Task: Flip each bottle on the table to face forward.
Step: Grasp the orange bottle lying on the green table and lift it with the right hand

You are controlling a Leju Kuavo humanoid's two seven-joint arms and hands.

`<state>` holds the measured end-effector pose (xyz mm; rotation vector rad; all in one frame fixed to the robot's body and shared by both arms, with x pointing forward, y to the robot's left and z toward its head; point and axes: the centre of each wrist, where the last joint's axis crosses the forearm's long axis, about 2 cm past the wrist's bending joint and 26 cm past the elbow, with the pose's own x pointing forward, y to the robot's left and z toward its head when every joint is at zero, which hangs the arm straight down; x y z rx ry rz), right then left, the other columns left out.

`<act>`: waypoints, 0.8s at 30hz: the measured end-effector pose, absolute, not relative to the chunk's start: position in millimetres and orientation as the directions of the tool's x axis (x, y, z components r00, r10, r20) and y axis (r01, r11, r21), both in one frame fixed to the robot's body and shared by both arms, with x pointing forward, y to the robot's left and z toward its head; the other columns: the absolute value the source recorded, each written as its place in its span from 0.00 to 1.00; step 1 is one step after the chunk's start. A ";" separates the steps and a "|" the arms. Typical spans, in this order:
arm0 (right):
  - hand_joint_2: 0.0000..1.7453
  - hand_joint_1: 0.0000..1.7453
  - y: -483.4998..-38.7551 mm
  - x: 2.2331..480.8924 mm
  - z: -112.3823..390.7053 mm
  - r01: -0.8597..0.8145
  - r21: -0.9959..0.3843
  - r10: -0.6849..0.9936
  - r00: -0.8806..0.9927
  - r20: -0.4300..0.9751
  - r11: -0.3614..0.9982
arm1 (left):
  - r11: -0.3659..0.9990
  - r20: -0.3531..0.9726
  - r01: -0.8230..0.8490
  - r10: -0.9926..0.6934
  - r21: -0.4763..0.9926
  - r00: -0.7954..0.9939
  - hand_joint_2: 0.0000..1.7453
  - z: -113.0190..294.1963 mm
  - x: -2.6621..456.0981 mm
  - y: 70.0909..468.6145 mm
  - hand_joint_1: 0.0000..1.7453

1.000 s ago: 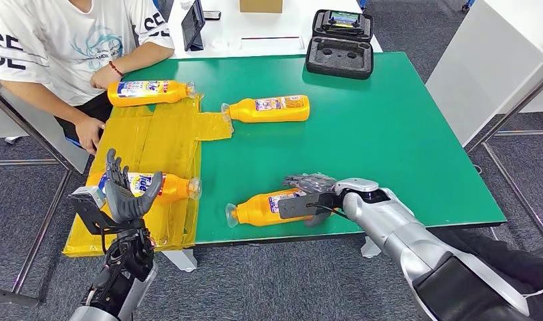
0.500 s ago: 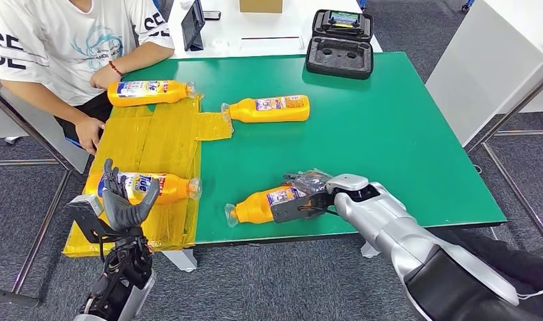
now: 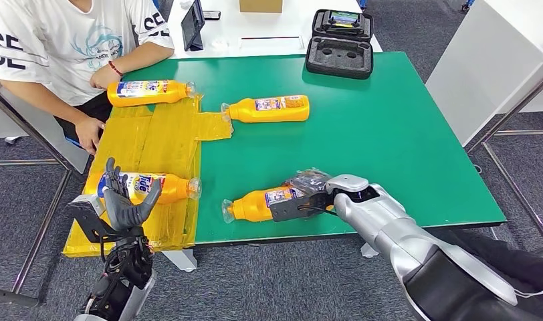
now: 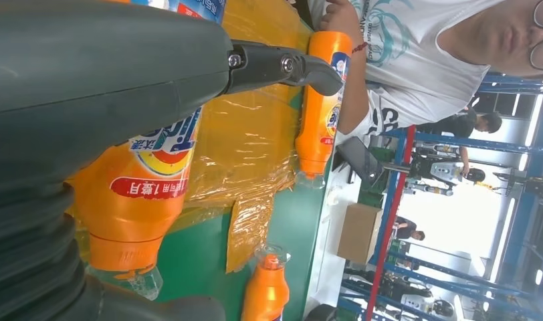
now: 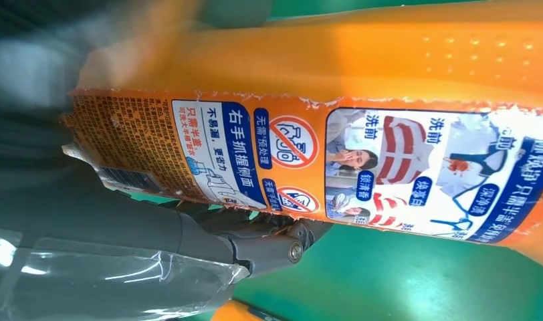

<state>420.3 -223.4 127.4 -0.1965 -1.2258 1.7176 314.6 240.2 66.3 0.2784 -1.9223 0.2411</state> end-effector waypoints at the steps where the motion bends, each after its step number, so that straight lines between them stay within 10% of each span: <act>1: 1.00 1.00 -223.6 420.2 127.1 -0.608 -0.794 0.770 -0.508 0.385 -0.004 | 0.951 0.934 -0.306 -0.078 -0.035 -0.349 1.00 66.4 314.7 240.1 0.00; 11: 1.00 1.00 -228.4 411.0 119.0 -0.402 -0.779 0.614 -0.478 0.627 0.482 | 0.943 0.932 -0.325 -0.048 -0.076 -0.358 1.00 67.9 310.8 242.6 0.00; 24: 1.00 1.00 -229.8 401.7 114.2 -0.309 -0.708 0.530 -0.492 0.691 0.636 | 0.937 0.926 -0.327 -0.010 -0.124 -0.378 1.00 70.4 307.0 246.8 0.00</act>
